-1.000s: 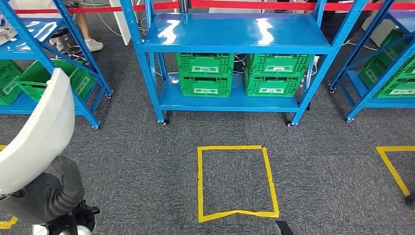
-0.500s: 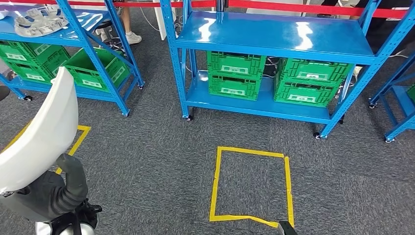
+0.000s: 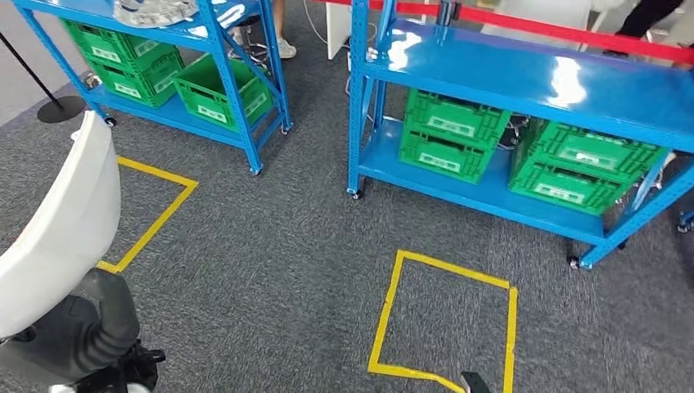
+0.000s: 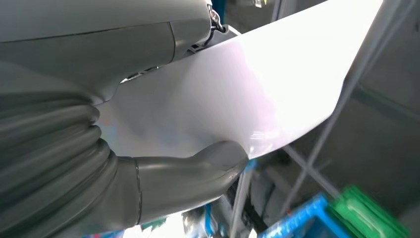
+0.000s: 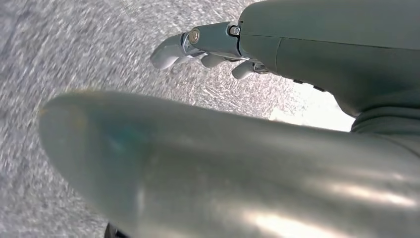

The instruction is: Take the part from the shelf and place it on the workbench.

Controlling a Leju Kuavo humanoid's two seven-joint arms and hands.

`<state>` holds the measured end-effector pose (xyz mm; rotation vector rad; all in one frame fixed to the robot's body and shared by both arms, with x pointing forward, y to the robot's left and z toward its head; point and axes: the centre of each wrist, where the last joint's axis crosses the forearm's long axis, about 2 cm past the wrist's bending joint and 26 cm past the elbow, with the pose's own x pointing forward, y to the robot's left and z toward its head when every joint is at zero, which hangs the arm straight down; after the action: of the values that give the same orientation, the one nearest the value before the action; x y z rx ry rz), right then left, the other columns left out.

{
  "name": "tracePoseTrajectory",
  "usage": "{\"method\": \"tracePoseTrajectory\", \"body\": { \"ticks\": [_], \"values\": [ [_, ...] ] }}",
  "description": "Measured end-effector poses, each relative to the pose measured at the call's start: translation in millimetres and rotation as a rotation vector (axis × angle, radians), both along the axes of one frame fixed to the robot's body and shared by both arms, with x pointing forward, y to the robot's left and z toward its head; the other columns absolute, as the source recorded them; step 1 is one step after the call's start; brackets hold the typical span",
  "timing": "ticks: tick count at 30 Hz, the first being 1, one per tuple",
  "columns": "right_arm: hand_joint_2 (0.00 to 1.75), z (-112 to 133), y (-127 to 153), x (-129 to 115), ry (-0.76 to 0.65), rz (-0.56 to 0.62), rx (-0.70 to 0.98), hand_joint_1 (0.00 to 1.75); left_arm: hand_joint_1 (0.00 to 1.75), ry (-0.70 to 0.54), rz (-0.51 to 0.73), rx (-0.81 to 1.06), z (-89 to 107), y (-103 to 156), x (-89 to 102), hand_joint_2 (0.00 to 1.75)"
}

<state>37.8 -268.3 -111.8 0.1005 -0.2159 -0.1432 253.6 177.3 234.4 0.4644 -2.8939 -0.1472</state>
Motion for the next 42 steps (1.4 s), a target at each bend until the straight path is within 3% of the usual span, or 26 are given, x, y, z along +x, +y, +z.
{"method": "tracePoseTrajectory", "body": {
  "ticks": [23, 42],
  "values": [
    [0.00, -0.3, -0.2, -2.8, -0.006, 0.043, -0.003, 0.00, 1.75, -0.016, 0.047, 0.008, -1.6, 5.8, -17.3, 1.75],
    [0.00, 0.0, 0.0, -0.4, -0.017, 0.040, -0.003, 0.00, 1.75, -0.032, 0.075, -0.007, 2.6, 13.3, -19.7, 1.75]
  ]
}}
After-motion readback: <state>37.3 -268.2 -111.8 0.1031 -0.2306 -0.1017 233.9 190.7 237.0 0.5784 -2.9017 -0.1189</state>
